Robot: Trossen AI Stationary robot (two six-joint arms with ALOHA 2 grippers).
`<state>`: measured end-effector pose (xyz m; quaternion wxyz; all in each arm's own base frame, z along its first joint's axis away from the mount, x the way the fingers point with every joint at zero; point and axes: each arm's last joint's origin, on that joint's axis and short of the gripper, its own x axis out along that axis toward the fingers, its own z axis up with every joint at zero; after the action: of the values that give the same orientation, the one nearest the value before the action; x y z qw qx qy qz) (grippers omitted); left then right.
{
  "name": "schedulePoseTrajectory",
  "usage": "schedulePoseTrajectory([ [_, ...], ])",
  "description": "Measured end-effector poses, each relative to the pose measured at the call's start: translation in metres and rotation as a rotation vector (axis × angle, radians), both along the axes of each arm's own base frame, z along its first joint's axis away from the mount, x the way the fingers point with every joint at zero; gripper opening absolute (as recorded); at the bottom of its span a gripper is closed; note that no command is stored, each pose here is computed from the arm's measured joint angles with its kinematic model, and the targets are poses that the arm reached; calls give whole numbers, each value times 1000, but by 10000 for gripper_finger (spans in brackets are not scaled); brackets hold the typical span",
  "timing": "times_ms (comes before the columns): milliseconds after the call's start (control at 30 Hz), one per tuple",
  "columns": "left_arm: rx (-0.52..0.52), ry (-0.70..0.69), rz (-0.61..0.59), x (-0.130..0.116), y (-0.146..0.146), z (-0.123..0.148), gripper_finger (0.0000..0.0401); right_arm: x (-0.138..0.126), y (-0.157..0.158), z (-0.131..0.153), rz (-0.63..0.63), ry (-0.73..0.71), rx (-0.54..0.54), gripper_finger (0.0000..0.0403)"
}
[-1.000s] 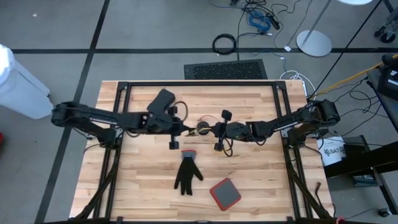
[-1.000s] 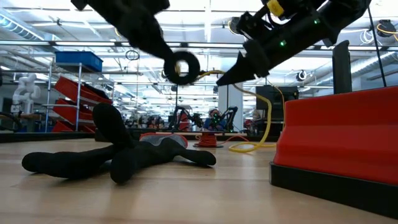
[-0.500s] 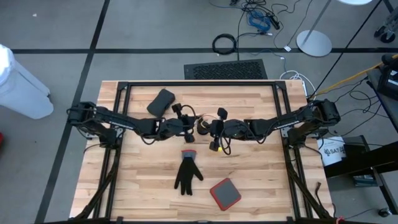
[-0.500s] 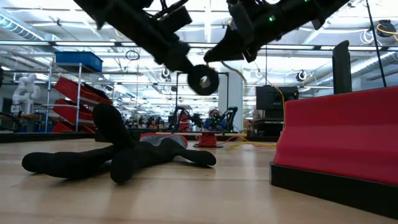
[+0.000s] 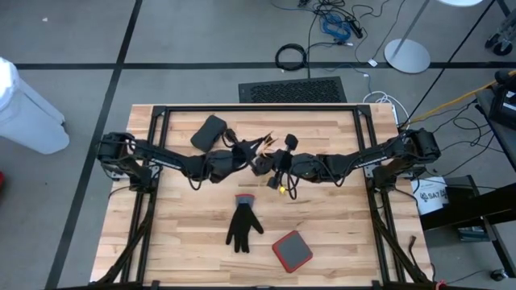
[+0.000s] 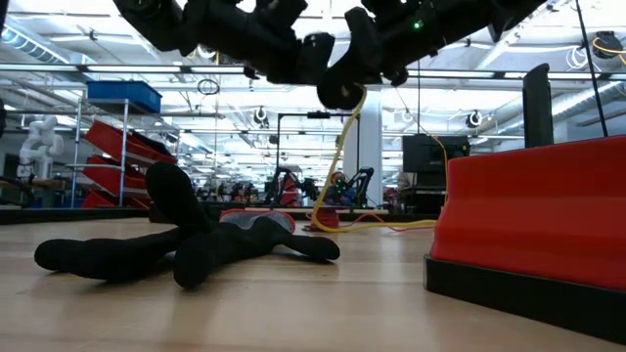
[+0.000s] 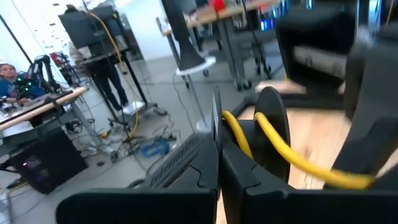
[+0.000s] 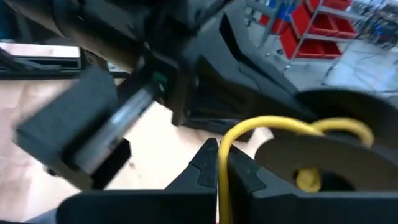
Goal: Coil cords
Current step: Coil the yellow wire onto the black spool
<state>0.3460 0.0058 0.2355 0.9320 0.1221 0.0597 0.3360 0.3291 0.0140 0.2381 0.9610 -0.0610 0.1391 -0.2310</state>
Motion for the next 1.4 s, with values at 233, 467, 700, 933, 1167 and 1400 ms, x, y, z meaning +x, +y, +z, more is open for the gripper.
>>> schedulePoseTrajectory([
  [233,-48,-124,-58,1,-1,8,0,0,-1,1,-24,6,-43,16],
  [467,-111,-216,-140,2,-3,13,0,0,-1,1,-18,20,-67,23],
  [700,-134,-239,-183,-1,-1,19,0,-1,4,-1,2,61,-105,23],
  [933,-163,-268,-268,-23,4,40,0,-7,6,-14,21,77,-107,23],
  [1167,-226,-255,-430,-48,10,49,0,-16,8,-28,148,-21,-102,23],
  [1400,-236,-218,-593,-51,9,52,0,-24,12,-31,307,-137,-107,23],
])
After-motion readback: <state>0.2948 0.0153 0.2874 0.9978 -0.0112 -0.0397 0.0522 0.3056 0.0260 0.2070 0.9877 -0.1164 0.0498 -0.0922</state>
